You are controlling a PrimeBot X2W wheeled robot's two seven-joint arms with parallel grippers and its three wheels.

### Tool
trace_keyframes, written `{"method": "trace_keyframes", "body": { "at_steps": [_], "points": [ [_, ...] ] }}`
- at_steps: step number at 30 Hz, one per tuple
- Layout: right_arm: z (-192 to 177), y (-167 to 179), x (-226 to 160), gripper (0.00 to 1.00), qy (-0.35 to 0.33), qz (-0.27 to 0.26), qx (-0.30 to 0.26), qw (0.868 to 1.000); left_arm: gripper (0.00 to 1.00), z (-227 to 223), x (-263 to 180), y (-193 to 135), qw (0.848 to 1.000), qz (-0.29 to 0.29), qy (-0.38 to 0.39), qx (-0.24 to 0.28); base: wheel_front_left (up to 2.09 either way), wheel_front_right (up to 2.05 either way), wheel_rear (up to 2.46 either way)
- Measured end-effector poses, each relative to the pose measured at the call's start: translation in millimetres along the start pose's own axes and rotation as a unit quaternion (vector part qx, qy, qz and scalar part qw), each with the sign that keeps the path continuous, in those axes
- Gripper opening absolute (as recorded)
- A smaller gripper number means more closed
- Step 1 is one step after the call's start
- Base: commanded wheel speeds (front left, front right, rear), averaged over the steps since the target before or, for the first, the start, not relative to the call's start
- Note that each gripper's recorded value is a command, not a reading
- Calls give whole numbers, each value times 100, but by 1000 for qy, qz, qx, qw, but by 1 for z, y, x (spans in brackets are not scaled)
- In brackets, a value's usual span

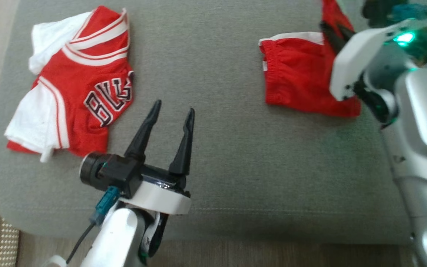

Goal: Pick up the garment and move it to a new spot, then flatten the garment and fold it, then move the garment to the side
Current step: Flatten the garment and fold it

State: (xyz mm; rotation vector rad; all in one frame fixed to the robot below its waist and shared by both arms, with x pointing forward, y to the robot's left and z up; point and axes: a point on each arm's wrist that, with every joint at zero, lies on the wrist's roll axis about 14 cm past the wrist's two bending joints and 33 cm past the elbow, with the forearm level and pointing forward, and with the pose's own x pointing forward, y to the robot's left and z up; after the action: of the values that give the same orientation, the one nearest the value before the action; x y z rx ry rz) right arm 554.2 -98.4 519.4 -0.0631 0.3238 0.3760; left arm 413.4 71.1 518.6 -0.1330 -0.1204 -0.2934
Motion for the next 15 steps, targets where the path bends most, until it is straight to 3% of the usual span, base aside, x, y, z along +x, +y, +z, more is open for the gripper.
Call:
{"method": "trace_keyframes", "body": {
  "at_steps": [5, 6, 7, 8, 9, 15],
  "points": [
    [-11, 46, 20, 0, 24, 49, 7, 998, 100, 2, -9, 8, 1000, 20, 2, -5, 0, 0, 0],
    [-16, 53, 23, 9, 32, 55, 8, 998, 100, 2, -10, 9, 1000, 23, 2, -5, 0, 0, 0],
    [-19, 59, 25, 32, 37, 62, 10, 997, 100, 2, -11, 10, 1000, 25, 3, -6, 0, 0, 0],
    [-22, 65, 27, 47, 42, 69, 13, 997, 100, 2, -12, 11, 1000, 28, 4, -7, 0, 0, 0],
    [-25, 71, 29, 98, 44, 76, 19, 996, 100, 2, -13, 13, 1000, 30, 5, -6, 0, 0, 0],
    [-13, 80, 29, 100, 12, 91, 60, 994, 100, -1, -14, 15, 999, 38, 9, -9, 0, 0, 0]
  ]
}}
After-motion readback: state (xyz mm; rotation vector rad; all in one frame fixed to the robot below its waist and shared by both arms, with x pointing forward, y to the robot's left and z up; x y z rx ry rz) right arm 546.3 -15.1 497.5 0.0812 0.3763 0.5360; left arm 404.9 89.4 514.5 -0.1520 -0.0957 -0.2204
